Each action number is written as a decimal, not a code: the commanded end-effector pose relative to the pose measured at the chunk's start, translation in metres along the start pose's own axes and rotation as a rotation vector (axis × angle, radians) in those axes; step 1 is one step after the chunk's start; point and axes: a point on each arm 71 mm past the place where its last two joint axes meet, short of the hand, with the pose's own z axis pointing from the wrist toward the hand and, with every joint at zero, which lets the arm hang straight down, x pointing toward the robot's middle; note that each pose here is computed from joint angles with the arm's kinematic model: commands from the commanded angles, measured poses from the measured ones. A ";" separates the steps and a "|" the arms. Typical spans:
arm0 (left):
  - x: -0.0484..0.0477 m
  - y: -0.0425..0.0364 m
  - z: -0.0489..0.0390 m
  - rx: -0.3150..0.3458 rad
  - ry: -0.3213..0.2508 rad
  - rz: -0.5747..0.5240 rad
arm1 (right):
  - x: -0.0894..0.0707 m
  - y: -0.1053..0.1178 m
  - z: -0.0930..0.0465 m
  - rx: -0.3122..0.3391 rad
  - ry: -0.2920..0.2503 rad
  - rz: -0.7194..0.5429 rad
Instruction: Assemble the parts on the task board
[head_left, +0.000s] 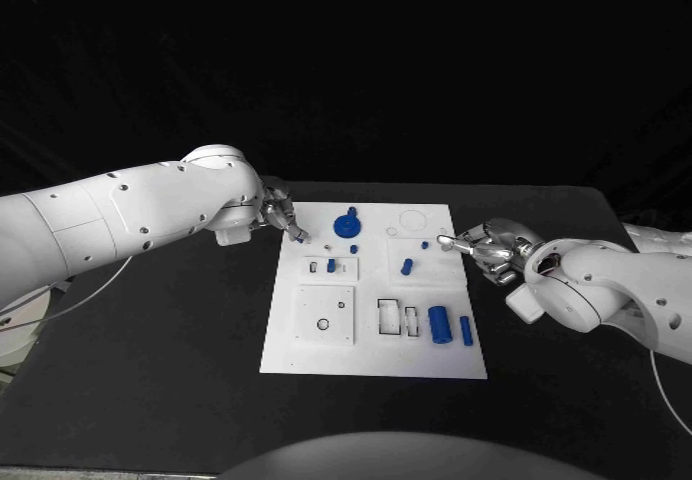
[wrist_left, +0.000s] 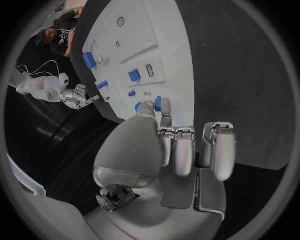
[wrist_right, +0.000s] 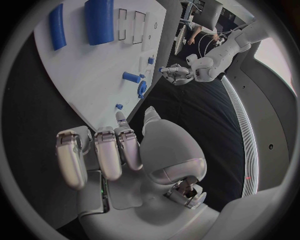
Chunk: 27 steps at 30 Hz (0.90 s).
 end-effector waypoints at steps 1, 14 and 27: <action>0.0076 0.0000 -0.0035 -0.032 0.074 0.027 | 0.001 0.000 0.000 -0.001 0.011 -0.010; 0.0227 -0.0105 -0.0116 -0.027 0.110 0.069 | 0.002 0.000 0.000 -0.005 0.008 -0.009; 0.0266 -0.0190 -0.0113 -0.019 0.107 0.076 | 0.003 0.001 0.000 -0.008 0.009 -0.009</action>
